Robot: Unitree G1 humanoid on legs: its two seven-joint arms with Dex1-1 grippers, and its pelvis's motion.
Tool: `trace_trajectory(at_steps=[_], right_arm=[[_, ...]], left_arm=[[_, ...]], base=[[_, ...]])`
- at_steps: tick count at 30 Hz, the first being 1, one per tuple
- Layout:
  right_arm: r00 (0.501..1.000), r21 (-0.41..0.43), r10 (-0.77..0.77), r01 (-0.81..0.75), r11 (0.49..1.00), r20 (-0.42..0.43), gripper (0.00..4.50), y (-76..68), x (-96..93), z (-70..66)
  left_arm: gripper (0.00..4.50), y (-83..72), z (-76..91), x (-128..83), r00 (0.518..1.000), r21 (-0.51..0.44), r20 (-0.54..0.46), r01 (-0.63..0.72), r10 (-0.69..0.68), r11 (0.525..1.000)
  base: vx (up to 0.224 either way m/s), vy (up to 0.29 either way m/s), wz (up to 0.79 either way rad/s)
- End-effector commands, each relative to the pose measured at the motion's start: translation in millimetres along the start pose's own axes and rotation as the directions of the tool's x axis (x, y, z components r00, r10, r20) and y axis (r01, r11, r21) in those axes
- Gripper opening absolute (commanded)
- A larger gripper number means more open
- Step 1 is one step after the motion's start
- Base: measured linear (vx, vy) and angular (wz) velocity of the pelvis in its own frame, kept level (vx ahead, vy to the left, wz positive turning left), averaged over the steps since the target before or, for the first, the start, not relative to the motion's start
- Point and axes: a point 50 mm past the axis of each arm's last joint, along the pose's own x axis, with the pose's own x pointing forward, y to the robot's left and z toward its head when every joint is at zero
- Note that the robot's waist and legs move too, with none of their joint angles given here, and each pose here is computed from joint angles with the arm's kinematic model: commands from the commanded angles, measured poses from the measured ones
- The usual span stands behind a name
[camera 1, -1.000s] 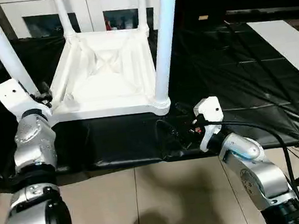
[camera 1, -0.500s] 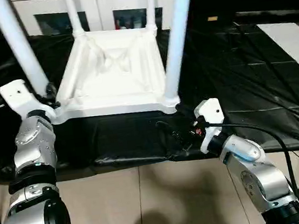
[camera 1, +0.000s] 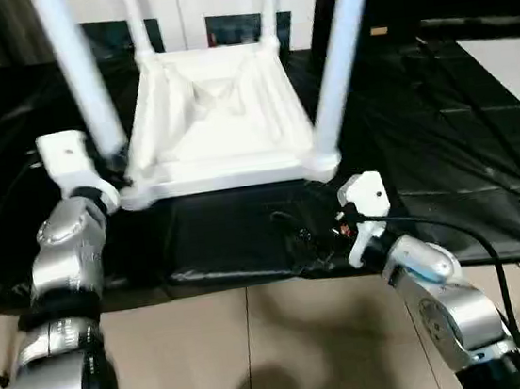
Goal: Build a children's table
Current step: Flip table
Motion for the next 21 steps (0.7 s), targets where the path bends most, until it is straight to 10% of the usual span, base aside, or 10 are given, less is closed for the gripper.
trace_trajectory(at_steps=[1,15,21], right_arm=[[1.0,-0.025,-0.006,0.007,1.0,0.028,4.14,-1.3,-3.2,6.6],[1.0,-0.018,0.009,-0.009,1.0,0.02,4.14,-0.6,-1.5,5.8],[1.0,-0.023,-0.001,0.001,1.0,0.015,4.14,-2.5,-3.1,6.3]], left_arm=[[1.99,-7.0,8.9,-2.8,0.999,0.079,0.02,0.035,-0.037,0.996],[3.58,-21.4,18.8,17.3,0.998,-0.013,0.045,-0.04,0.04,0.999],[3.36,-19.8,21.5,25.8,0.995,-0.016,0.035,-0.094,0.094,0.995]], base=[[0.0,0.0,0.0],[0.0,0.0,0.0],[0.0,0.0,0.0]])
